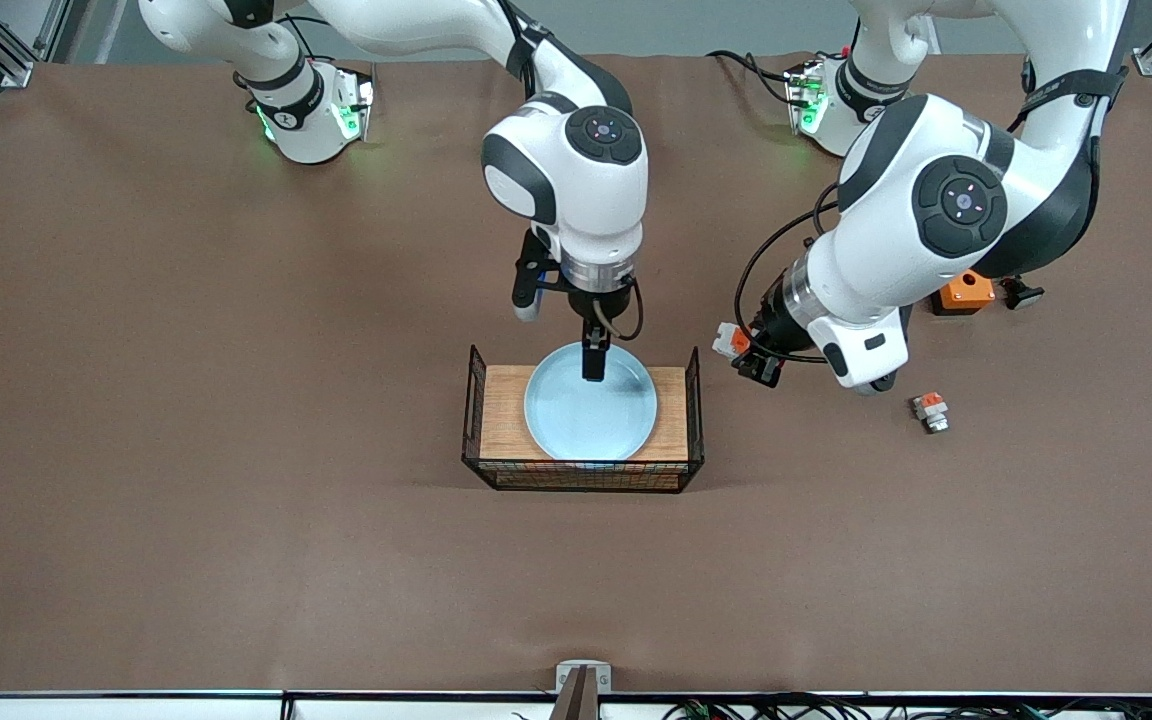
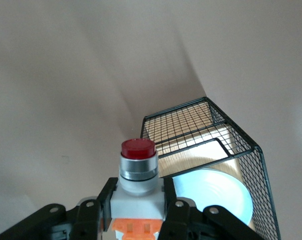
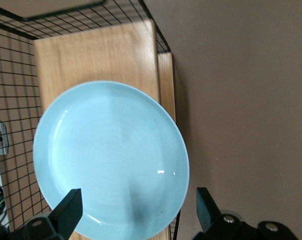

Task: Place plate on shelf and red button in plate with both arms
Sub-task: 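Open and withdraw the right gripper while the left gripper moves over the plate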

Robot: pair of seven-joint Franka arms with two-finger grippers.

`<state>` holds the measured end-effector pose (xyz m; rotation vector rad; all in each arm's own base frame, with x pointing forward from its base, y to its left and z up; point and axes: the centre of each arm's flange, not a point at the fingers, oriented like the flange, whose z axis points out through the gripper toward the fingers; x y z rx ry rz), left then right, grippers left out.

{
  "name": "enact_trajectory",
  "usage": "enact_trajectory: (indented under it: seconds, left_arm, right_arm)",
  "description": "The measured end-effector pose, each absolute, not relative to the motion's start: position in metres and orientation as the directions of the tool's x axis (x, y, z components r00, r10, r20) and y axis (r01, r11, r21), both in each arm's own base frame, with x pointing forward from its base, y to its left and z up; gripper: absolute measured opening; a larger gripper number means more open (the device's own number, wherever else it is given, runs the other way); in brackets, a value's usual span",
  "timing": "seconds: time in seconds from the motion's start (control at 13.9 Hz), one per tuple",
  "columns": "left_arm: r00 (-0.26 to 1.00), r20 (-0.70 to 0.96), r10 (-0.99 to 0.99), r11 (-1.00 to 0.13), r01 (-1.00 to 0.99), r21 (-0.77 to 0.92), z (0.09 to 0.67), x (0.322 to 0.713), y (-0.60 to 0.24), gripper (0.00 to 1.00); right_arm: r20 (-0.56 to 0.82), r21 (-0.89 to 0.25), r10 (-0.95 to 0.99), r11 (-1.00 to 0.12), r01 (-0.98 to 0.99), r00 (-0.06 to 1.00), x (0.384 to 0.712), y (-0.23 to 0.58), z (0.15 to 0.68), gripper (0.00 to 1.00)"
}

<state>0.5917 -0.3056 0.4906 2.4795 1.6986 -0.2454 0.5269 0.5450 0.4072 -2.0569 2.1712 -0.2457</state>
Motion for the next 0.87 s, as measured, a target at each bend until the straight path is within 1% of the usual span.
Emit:
enact_trajectory:
  seconds: [0.14,0.29,0.43,0.5,0.87]
  left_arm:
    - [0.319,-0.211,0.924,-0.322,0.946,0.019,0.489,0.592,-0.316,0.41]
    - [0.278,-0.222,0.935,-0.282,0.959,0.014,0.486,0.591,-0.334,0.41]
    - [0.243,-0.214,0.946,-0.247,0.969,0.009,0.482,0.588,-0.355,0.41]
    - [0.227,-0.207,0.951,-0.23,0.973,0.011,0.48,0.586,-0.365,0.41]
    - [0.163,-0.203,0.966,-0.153,0.986,0.067,0.472,0.572,-0.419,0.41]
  right_arm:
    - [0.03,-0.152,-0.997,-0.079,-0.985,0.076,0.541,0.526,0.415,1.0]
    - [0.04,-0.085,-0.964,-0.264,-0.961,0.262,0.561,0.494,0.435,1.0]
    - [0.058,-0.018,-0.89,-0.454,-0.891,0.452,0.578,0.45,0.463,1.0]
    - [0.057,0.007,-0.85,-0.525,-0.851,0.524,0.586,0.427,0.477,1.0]
    - [0.016,0.074,-0.643,-0.763,-0.642,0.766,0.618,0.314,0.531,1.0]
